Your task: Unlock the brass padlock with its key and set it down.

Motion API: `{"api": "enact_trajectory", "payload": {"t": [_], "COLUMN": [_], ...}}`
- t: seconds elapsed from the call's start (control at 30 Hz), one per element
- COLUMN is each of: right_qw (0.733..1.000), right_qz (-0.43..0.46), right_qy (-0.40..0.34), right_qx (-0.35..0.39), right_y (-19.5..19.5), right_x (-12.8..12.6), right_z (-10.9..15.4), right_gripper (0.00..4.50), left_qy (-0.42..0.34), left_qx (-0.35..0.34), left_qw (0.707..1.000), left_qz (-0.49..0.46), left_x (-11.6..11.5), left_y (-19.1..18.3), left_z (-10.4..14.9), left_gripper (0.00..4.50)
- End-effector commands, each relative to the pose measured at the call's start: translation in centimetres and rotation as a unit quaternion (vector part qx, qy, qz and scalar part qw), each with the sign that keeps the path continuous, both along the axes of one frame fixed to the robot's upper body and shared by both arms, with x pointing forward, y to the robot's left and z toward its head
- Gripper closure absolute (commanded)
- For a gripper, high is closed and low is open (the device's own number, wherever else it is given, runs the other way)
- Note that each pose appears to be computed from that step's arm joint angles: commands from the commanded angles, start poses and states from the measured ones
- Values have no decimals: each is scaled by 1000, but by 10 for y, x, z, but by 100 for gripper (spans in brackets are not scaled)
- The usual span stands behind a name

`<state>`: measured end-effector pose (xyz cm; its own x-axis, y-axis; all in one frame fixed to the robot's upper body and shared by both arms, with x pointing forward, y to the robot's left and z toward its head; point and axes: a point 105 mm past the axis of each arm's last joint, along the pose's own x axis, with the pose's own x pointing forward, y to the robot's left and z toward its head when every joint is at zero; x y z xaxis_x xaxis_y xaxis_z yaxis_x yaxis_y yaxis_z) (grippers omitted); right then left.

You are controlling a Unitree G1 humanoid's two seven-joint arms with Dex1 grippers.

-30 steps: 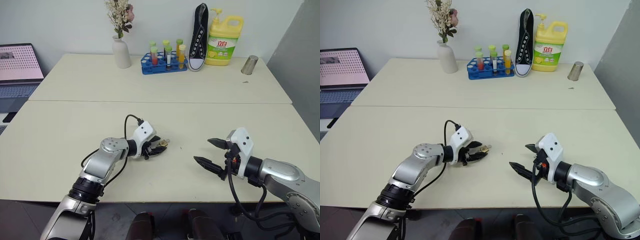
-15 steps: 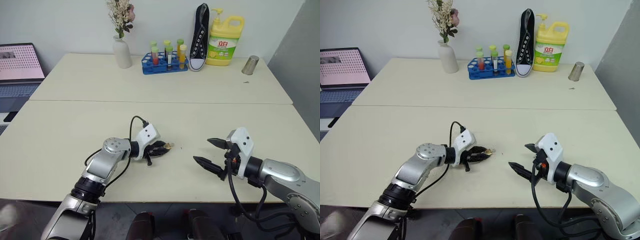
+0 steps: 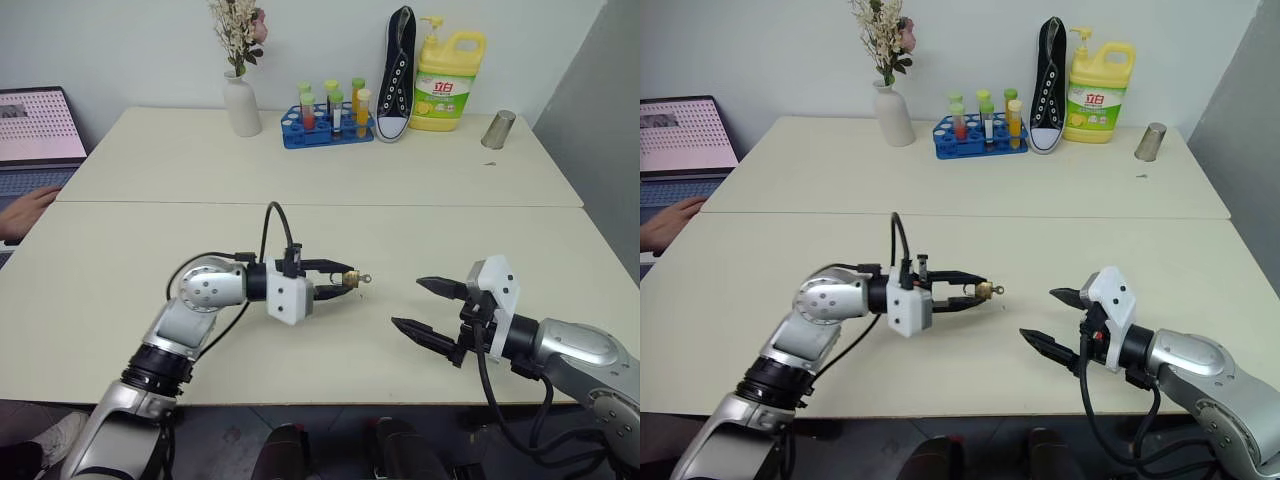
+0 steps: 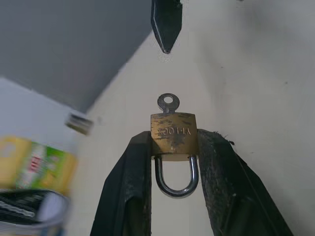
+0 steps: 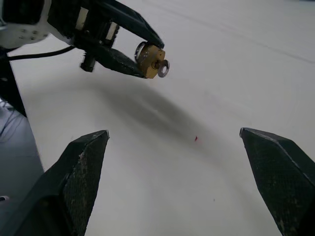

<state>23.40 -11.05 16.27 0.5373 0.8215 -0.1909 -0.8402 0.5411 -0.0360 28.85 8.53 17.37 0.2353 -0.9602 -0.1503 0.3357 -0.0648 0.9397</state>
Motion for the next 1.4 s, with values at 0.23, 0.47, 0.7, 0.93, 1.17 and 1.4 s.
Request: {"api": "enact_trajectory", "payload": {"t": [0.23, 0.47, 0.7, 0.93, 1.17, 1.4], "right_qw": [994, 989, 987, 986, 986, 984], "right_qz": [80, 108, 114, 115, 116, 126], "right_qy": [42, 75, 85, 92, 99, 107], "right_qx": [64, 64, 71, 73, 74, 70], "right_y": [22, 36, 45, 51, 53, 51], "right_x": [10, 15, 21, 24, 26, 23], "right_z": [19, 14, 12, 9, 8, 8], "right_gripper": [0, 0, 0, 0, 100, 361], "left_qy": [-98, -103, -105, -110, -111, -109], "left_qx": [-13, -12, -16, -20, -20, -17], "left_qw": [994, 994, 994, 993, 993, 994], "left_qz": [-38, -31, -27, -30, -31, -24], "left_x": [-14, -12, -15, -18, -22, -22], "left_y": [1, 5, 5, 1, -1, 1], "left_z": [-3, -10, -12, -7, -5, -4], "left_gripper": [354, 354, 354, 354, 354, 354]}}
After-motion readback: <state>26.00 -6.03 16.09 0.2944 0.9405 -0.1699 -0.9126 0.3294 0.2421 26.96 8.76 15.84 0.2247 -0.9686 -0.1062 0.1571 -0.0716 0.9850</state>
